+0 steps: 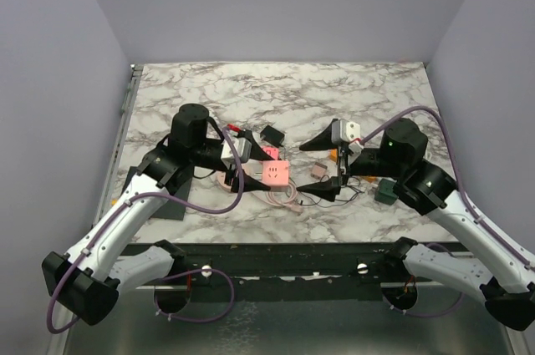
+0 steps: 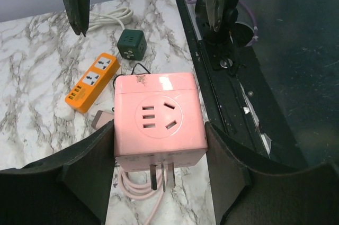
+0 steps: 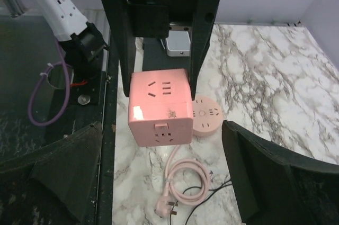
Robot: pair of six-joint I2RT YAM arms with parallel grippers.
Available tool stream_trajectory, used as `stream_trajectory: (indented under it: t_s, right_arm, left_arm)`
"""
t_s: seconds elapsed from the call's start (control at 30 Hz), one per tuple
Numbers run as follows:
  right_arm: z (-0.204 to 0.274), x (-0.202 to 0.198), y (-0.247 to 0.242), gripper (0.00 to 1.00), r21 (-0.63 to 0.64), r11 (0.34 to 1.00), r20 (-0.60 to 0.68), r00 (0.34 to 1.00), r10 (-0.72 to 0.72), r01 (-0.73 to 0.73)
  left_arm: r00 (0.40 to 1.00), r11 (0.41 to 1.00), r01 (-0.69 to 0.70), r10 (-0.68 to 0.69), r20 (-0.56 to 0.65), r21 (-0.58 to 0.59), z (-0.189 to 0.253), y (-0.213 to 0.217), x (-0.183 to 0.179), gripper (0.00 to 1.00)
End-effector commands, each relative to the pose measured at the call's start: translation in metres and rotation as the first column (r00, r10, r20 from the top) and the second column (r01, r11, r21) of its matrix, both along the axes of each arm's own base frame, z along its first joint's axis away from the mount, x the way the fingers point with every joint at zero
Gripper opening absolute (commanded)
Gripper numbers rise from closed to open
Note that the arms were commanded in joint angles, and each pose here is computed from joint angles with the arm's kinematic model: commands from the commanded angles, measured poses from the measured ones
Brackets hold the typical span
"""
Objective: Insert the plug
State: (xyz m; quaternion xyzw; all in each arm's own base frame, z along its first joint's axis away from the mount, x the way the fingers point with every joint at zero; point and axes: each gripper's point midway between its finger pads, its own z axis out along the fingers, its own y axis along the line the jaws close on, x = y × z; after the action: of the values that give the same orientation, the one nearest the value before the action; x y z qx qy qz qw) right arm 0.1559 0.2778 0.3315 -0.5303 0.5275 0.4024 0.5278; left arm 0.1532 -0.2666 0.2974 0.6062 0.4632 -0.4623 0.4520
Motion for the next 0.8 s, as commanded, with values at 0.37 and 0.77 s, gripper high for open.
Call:
stream_trajectory:
  t_s: [0.37,0.77]
  right_arm:
    - [-0.009,0.000,0.020,1.00,0.049,0.995,-0.038,0.995,0.090,-0.088]
    - [-0.018,0.005,0.028,1.00,0.084,0.993,-0.032,0.996,0.086,-0.083]
  left_arm:
    - [0.983,0.989,0.114,-0.098,0.154,-0.093,0.038,0.001,-0.015,0.00]
    - [0.983,0.990,0.110,-0.094,0.161,-0.092,0.042,-0.002,-0.009,0.00]
